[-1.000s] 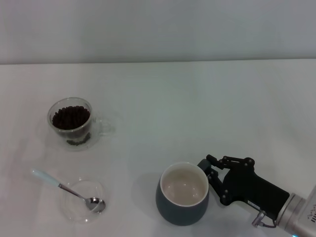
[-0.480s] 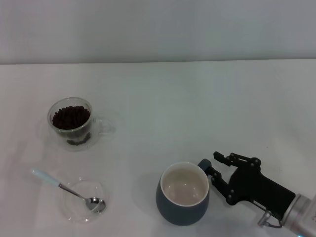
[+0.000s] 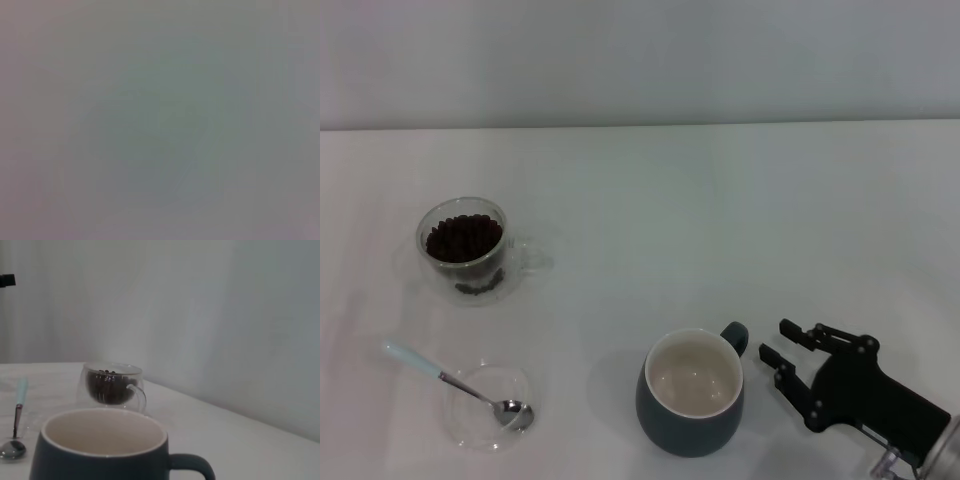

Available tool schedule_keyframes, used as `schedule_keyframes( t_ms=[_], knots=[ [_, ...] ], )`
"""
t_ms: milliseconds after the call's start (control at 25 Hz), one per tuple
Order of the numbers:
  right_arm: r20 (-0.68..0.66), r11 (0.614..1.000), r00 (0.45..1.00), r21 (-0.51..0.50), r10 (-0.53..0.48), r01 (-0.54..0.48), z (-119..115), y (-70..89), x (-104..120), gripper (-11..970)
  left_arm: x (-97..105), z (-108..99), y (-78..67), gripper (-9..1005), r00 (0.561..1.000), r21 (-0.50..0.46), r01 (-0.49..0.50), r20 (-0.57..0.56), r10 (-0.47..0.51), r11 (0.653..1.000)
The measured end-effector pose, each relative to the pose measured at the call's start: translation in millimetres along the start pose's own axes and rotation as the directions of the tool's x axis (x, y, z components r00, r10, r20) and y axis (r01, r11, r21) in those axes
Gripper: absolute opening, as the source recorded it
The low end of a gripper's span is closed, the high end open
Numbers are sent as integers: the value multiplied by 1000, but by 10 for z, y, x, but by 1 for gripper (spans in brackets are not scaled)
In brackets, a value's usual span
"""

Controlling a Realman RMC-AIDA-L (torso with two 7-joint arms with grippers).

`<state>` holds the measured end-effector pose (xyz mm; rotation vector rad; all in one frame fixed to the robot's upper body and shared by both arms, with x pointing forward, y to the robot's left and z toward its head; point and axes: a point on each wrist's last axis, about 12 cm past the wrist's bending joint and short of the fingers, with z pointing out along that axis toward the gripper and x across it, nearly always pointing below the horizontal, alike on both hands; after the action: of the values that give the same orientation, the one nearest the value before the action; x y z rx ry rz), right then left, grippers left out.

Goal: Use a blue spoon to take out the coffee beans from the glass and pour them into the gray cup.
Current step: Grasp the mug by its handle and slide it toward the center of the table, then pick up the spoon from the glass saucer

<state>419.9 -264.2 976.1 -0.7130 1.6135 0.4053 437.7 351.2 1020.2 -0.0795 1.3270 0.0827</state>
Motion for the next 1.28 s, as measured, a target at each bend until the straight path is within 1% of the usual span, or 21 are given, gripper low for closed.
schedule_keyframes(
  t_ms=[200,320,400,520,640,840,920,1040,1160,1240,1280],
  knots=[
    [-5,1000,1000,29,11,-11,-152,26,48,345,1,-3,0,622,1000,2,0,-1,0,1000],
    [10,998,1000,62,3,-4,-304,15,66,347,4,-21,4,622,1000,0,-1,-4,1,1000],
    [43,995,999,96,-15,11,-433,-15,48,348,8,-65,19,622,1000,-6,9,-10,-9,1000],
    [110,984,992,176,-58,38,-616,-111,-17,348,7,-136,27,622,999,-12,49,-10,-50,999],
    [175,959,978,274,-117,66,-752,-246,-110,348,4,-195,2,622,995,-13,95,-6,-95,995],
    [263,910,941,405,-213,93,-842,-455,-272,348,-20,-358,-40,622,978,8,207,2,-207,978],
    [280,880,926,464,-254,101,-877,-555,-327,348,-19,-415,-62,622,959,25,285,-10,-285,958],
    [294,838,907,536,-301,105,-887,-688,-396,348,-1,-497,-96,622,910,41,414,-47,-412,909],
    [306,819,891,562,-336,116,-823,-816,-467,348,26,-579,-152,622,831,36,554,-93,-549,832],
    [305,813,885,568,-351,127,-781,-880,-499,348,43,-607,-211,622,767,43,637,-132,-627,770],
    [303,810,883,571,-357,132,-757,-913,-513,348,54,-616,-248,622,730,50,678,-160,-664,733]
  ],
)
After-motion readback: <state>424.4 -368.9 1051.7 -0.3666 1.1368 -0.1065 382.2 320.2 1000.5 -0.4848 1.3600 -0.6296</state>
